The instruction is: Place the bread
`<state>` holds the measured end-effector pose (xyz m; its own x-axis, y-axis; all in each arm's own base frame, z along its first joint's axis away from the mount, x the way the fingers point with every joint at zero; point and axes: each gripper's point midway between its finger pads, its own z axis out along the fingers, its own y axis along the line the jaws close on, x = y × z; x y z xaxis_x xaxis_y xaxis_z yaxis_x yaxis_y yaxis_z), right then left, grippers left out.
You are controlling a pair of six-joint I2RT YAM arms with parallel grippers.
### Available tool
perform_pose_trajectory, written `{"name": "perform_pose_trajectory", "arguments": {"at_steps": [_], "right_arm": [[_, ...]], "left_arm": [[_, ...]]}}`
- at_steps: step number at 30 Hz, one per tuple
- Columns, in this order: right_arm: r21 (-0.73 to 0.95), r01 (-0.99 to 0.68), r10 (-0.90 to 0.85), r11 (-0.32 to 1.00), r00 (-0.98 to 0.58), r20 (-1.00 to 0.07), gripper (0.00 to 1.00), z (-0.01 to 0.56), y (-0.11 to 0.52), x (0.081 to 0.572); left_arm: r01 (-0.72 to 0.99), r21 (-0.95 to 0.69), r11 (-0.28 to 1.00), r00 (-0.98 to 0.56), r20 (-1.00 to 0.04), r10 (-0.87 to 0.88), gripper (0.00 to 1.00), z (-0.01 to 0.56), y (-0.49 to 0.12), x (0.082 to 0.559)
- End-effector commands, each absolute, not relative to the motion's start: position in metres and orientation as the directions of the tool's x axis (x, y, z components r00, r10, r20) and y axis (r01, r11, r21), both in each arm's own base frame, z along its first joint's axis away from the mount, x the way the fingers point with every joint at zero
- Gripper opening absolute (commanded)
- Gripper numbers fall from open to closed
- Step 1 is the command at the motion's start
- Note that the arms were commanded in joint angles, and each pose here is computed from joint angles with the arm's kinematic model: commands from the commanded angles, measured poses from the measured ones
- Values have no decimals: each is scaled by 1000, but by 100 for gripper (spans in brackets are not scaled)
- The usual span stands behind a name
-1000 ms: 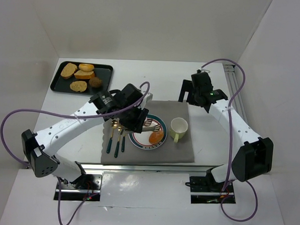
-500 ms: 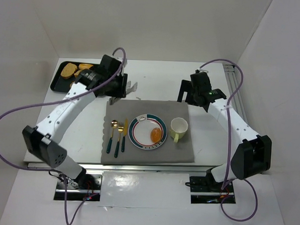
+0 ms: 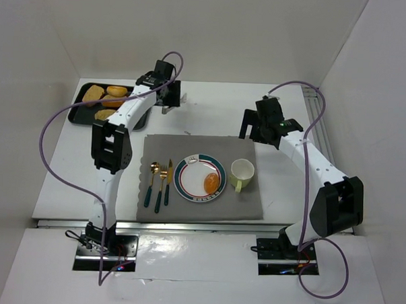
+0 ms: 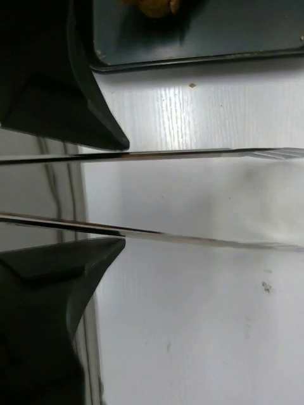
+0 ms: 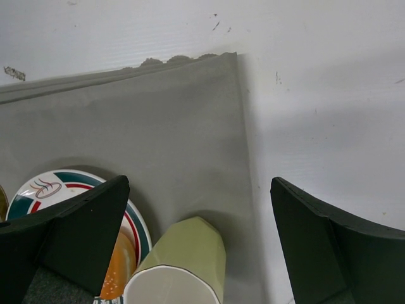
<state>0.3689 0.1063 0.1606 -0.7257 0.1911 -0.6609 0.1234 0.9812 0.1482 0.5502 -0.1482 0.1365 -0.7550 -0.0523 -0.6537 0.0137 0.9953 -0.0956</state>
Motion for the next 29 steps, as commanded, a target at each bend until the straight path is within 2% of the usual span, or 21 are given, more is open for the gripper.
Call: {"name": "perform_pose_trajectory", "arguments": {"at_steps": [1, 4, 5, 11, 15, 17, 18, 19, 25, 29], "right_arm": [[173, 130, 215, 976, -678, -703, 100, 181, 105, 379], [156, 145, 213, 977, -678, -704, 100, 180, 101, 378], [156, 145, 213, 977, -678, -704, 100, 180, 101, 378], [130, 186, 223, 974, -667, -711, 100, 180, 92, 378], [117, 233, 243, 965, -638, -731, 100, 186, 85, 384], [130, 239, 255, 962, -629, -734, 100, 189, 86, 386], [119, 241, 251, 963, -643, -724, 100, 184, 86, 385], [114, 247, 250, 962, -640, -727, 100, 185, 85, 388], [102, 274, 263, 956, -651, -712, 100, 178, 82, 384], [119, 259, 265, 959, -657, -706, 100, 171, 85, 380]], "left_arm": [[27, -123, 992, -702, -709, -69, 79, 154, -145, 574], [38, -156, 987, -732, -677, -79, 97, 147, -147, 567], [42, -160, 986, -741, -667, -77, 98, 147, -147, 562], [81, -164, 983, -698, -713, -62, 98, 212, -138, 535], [148, -200, 969, -659, -750, -54, 98, 271, -141, 488], [154, -208, 966, -651, -757, -59, 99, 283, -141, 468], [156, -205, 966, -677, -735, -47, 99, 268, -142, 454], [157, -220, 963, -643, -763, -69, 99, 287, -138, 437], [260, -257, 931, -640, -768, -33, 99, 270, -163, 377], [285, -247, 926, -650, -760, -3, 99, 259, -167, 364]]}}
